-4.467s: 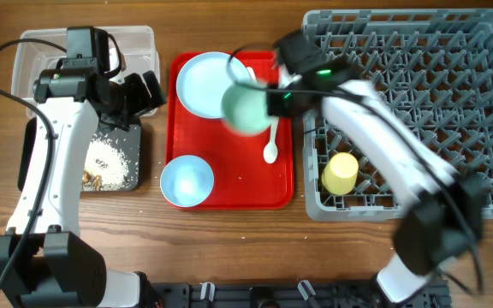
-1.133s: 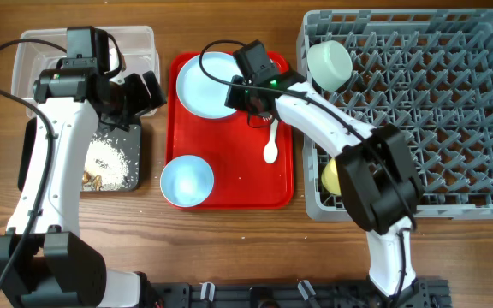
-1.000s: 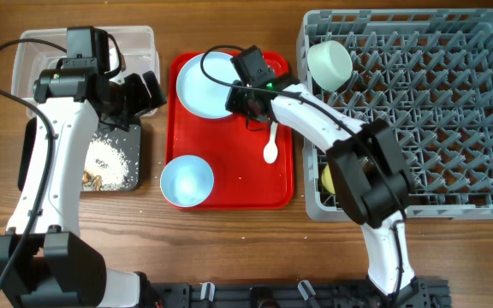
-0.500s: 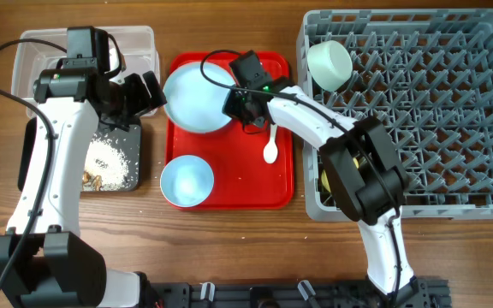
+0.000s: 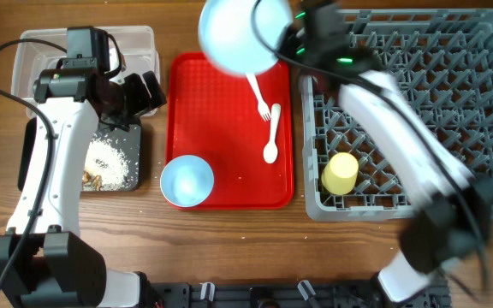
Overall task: Sort waste into correct bins and load items into the dishwasher rack
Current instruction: 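Grasp the light-blue plate with the right gripper and lift it into the rack, then hold the plate upright in the rack's back slots with the right gripper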
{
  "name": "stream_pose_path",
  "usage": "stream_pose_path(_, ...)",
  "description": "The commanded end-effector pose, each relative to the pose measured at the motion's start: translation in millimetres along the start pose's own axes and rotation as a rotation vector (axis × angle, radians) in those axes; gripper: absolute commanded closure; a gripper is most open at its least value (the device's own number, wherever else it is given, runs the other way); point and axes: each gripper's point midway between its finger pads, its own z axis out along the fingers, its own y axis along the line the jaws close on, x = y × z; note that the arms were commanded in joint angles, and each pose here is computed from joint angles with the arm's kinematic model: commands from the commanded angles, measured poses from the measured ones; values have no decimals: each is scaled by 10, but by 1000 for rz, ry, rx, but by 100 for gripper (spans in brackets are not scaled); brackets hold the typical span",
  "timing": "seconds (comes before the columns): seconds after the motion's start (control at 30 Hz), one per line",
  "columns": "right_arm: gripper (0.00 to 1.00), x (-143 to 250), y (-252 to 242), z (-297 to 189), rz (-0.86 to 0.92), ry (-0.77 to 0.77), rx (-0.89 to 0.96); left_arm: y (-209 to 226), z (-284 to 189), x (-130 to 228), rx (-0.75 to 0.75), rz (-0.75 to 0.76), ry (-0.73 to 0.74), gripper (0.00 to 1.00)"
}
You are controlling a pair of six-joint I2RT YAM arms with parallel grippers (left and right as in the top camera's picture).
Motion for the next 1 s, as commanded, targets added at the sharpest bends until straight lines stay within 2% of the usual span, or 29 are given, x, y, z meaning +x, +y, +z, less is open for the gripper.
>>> stream_pose_path(0.0, 96, -879, -290, -1174, -103, -372, 225, -13, -63, -59, 4, 0, -26, 0)
stream_pose_path(0.07, 96, -1106, -535, -1629, -173, -488, 399, -13, -63, -59, 4, 0, -26, 0)
stream_pose_path(0.13, 96, -1220, -758, -1948, -270, -535, 581, -13, -63, -59, 4, 0, -26, 0)
stream_pose_path(0.27, 96, -1236, -1123, -2116, -403, -478, 839, -13, -63, -59, 4, 0, -26, 0)
stream_pose_path(0.43, 96, -1153, -1562, -1834, -463, -323, 971, -13, -63, -59, 4, 0, -26, 0)
stream_pose_path(0.63, 96, -968, -1917, -1239, -575, -125, 1059, -13, -63, -59, 4, 0, -26, 0)
stream_pose_path(0.8, 96, -732, -2090, -756, -636, -2, 1081, -13, -63, -59, 4, 0, -26, 0)
stream_pose_path(0.97, 96, -475, -2183, -391, -672, 108, 1028, -13, -63, -59, 4, 0, -26, 0)
